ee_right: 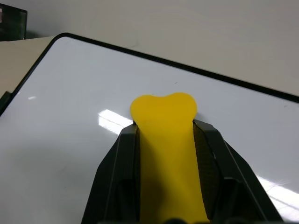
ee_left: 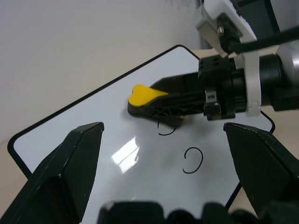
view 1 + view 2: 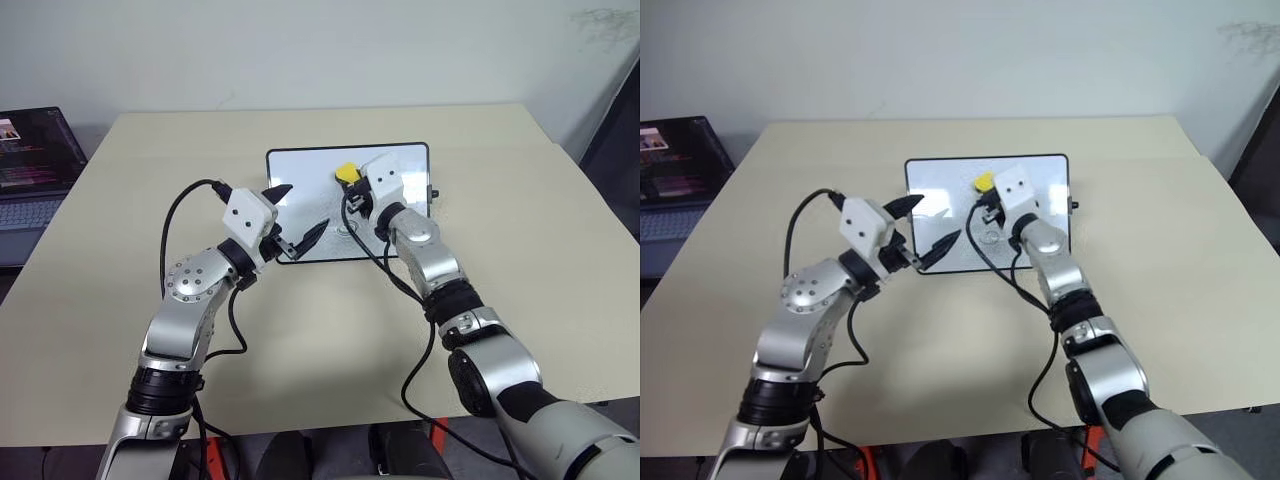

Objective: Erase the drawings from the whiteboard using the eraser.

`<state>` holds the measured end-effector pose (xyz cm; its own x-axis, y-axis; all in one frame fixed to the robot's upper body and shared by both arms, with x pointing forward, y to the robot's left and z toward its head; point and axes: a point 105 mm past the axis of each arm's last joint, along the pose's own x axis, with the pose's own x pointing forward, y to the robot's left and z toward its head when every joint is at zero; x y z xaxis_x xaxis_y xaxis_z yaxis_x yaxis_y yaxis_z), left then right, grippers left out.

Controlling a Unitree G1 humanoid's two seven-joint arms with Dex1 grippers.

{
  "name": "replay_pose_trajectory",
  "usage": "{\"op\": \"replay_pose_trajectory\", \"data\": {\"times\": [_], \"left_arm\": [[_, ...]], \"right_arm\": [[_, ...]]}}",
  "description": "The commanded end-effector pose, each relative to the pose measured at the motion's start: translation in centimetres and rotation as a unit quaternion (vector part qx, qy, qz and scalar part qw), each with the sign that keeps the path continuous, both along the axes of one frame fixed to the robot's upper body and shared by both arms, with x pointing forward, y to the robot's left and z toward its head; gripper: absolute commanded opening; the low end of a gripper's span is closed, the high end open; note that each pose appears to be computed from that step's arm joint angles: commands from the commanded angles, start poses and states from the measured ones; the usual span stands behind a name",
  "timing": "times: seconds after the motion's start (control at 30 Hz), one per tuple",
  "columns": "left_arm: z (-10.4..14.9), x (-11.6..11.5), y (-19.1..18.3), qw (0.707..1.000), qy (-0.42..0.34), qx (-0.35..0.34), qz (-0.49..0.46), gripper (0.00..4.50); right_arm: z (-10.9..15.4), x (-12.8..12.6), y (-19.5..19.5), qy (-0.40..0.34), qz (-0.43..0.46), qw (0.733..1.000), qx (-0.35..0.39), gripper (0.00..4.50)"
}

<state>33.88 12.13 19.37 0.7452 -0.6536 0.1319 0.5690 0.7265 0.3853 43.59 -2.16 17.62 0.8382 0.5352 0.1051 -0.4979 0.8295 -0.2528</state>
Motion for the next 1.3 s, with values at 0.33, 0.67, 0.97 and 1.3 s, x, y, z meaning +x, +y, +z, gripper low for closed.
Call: {"op": "replay_pose_trajectory", "data": {"times": [0.33,0.67,0.97,1.3], "left_arm": [[1.0,-0.4,-0.1,1.0,-0.025,0.0,-0.001,4.5],[0.9,-0.2,-0.5,1.0,-0.023,-0.004,-0.009,4.5],[0.9,0.0,-0.7,1.0,-0.023,-0.005,-0.012,4.5],[1.0,0.0,-0.7,1.0,-0.023,-0.002,-0.014,4.5]], "right_arm": [[-0.3,-1.4,-0.2,0.003,0.012,1.0,-0.007,1.24],[3.1,-2.0,-2.1,-0.021,0.002,1.0,0.007,1.24],[5.1,-1.9,-3.5,-0.036,-0.015,0.999,0.008,1.24],[5.1,0.4,-4.0,-0.046,-0.039,0.998,-0.006,1.24]]}}
